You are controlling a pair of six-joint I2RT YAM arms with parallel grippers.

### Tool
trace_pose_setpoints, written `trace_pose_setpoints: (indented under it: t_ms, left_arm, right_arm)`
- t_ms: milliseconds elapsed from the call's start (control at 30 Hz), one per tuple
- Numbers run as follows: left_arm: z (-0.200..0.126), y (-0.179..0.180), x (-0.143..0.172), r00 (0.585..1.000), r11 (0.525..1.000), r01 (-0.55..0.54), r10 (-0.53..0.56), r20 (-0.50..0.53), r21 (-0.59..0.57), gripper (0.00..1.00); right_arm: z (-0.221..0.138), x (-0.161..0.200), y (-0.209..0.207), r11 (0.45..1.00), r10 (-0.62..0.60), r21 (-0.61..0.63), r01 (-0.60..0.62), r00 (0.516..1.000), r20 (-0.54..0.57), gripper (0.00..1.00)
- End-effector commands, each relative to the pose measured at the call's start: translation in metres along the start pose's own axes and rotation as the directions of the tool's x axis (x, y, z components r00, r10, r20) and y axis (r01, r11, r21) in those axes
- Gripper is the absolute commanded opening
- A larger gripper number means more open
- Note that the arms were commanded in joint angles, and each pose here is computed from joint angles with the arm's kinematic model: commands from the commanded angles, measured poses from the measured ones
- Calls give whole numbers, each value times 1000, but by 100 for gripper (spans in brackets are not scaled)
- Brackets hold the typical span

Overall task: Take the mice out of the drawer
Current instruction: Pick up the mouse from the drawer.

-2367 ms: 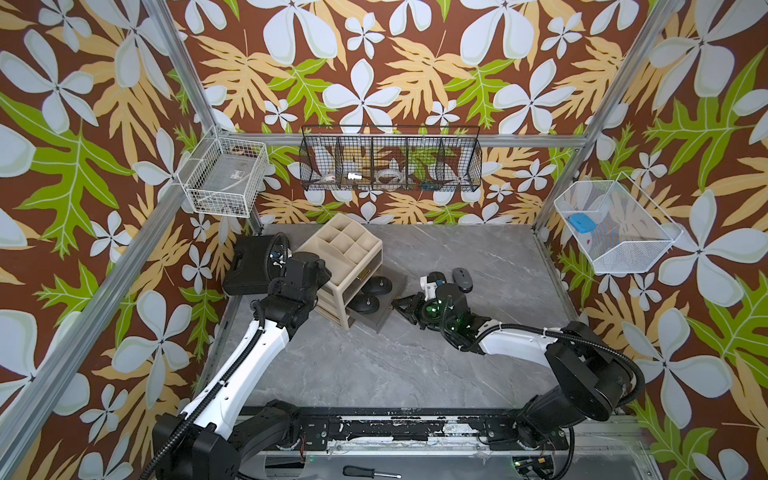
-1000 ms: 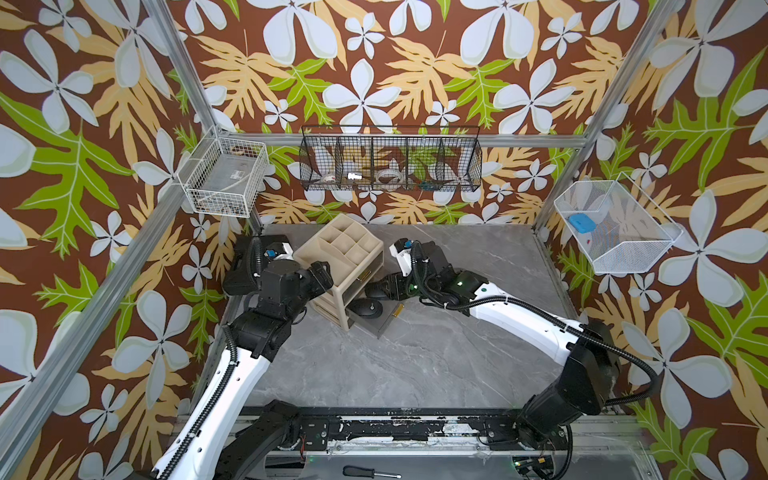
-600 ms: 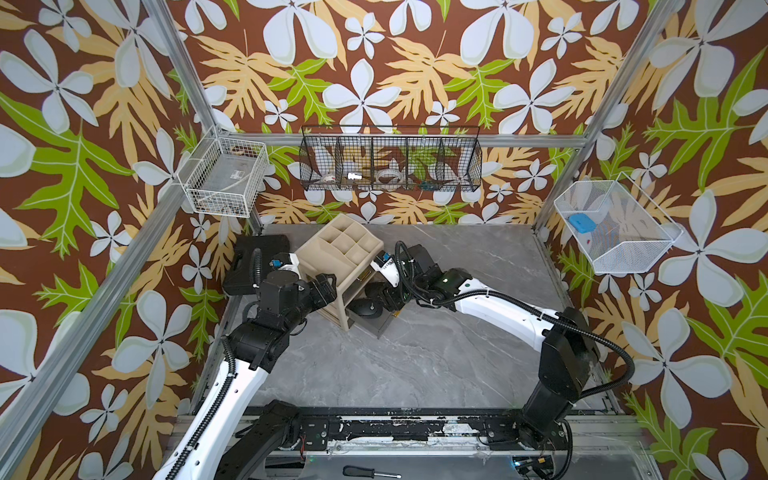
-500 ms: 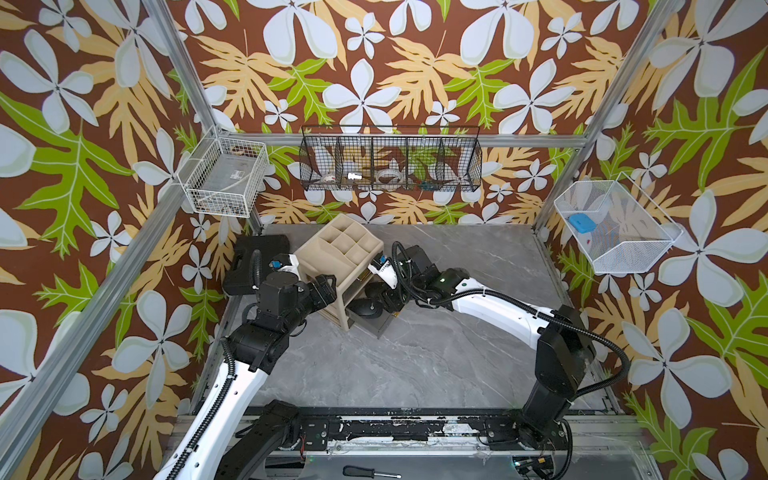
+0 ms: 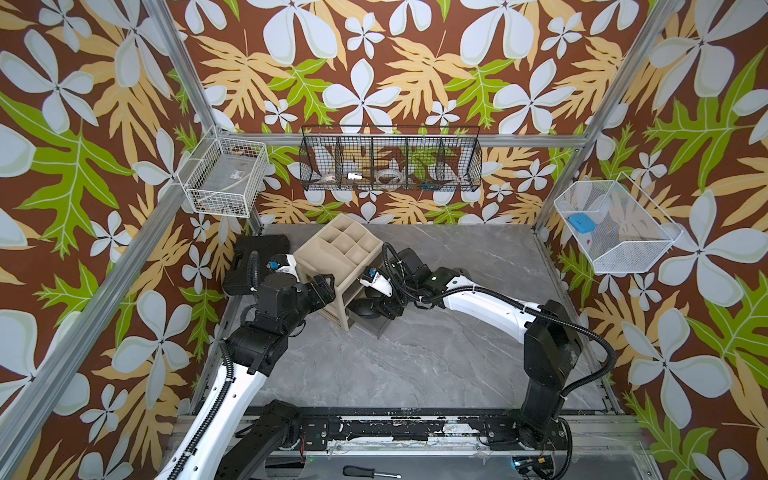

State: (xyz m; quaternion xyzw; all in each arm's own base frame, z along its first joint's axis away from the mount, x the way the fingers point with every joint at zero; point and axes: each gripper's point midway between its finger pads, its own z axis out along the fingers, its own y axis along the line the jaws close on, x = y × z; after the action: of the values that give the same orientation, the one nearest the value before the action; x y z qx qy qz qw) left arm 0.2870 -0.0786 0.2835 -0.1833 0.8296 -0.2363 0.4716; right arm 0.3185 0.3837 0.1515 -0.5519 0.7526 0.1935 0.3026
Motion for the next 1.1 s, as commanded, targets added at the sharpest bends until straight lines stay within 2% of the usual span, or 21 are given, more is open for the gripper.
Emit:
trace_pose_setpoints:
  t_ms: [0,200,400,700,900,1067]
  left_arm:
    - [0,-2,-6,1000,1000,6,-6,25,5,84]
    - [-1,0,-9,999,1000,7,-7,39,-9,84]
    - [-2,0,-13,998,1000,20,-19,54,-14,84]
    - [-3,0,-15,998,1000,20,-19,63,-17,85]
    - [-4,1,-16,997,999,25,-23,70,-22,85]
    - [-4,1,-16,997,999,28,-27,70,-21,85]
  right_arm:
    - [1,1,7,998,-60,-37,59,998,-8,80]
    - [11,7,6,995,-93,-53,90,994,-57,90]
    - [17,5,9,991,-123,-68,119,990,-68,93]
    - [26,6,14,984,-139,-128,126,986,-91,88]
    - [26,6,18,981,-152,-137,139,985,-84,80]
    - [29,8,19,980,-144,-155,128,985,-97,80]
